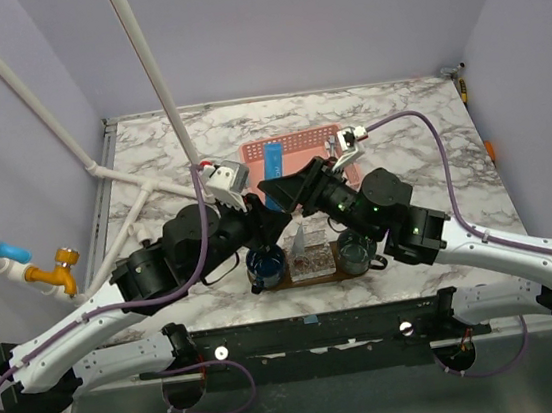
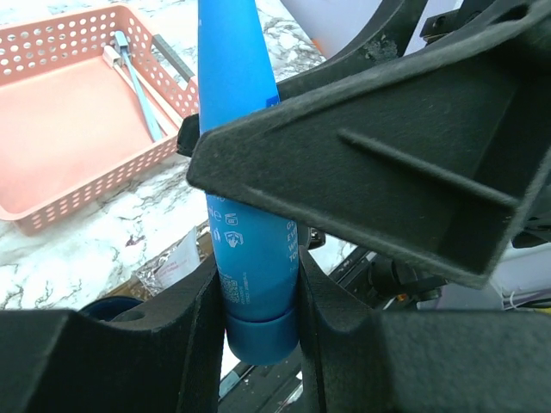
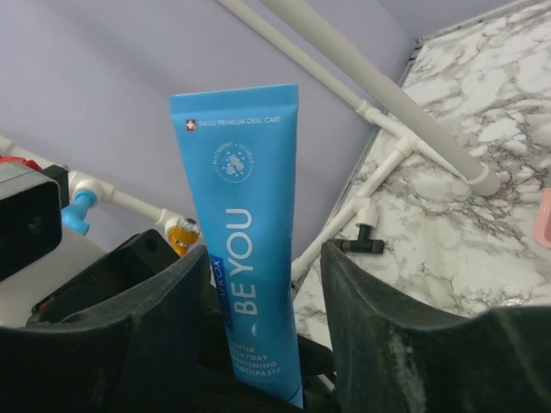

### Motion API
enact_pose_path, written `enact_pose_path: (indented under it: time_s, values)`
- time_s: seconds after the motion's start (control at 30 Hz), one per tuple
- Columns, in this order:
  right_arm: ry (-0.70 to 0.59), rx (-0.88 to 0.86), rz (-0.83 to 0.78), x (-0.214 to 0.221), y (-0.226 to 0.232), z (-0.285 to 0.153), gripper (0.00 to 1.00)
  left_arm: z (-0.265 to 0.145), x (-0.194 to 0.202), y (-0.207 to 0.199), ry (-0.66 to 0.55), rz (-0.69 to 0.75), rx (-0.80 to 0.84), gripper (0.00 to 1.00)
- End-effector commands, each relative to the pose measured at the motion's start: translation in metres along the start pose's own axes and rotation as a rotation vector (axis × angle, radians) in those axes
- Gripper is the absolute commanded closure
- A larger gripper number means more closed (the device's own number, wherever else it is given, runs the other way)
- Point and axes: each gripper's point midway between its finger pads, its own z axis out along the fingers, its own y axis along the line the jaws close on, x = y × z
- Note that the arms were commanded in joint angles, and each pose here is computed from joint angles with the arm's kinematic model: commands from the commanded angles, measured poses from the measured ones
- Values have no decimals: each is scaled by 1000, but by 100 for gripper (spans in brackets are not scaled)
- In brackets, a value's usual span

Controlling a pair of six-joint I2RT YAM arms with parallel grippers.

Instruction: Prepare toiletry sets of a toothbrush and toothpaste on the tray

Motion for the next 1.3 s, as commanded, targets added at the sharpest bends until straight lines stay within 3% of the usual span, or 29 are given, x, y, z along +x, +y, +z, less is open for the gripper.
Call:
enact_pose_path:
  time_s: [0.0,0.2,0.37,0.8,1.27]
  values:
    - [3,42,-57,-3,-7,-6,39,-9,-10,-15,-23,6,79,100]
    - [-16,65,-162,-18,-12,-21,27,-18,9,-16,32,19,130,100]
    - [8,-7,-293,-30,3,-41,27,-29,29,-12,91,32,162,100]
    - [327,-207,-605,-7,24,-90,24,-66,72,-36,269,102,418,100]
    - [652,-512,-699,36,49,-135,25,-121,98,-60,433,191,707,100]
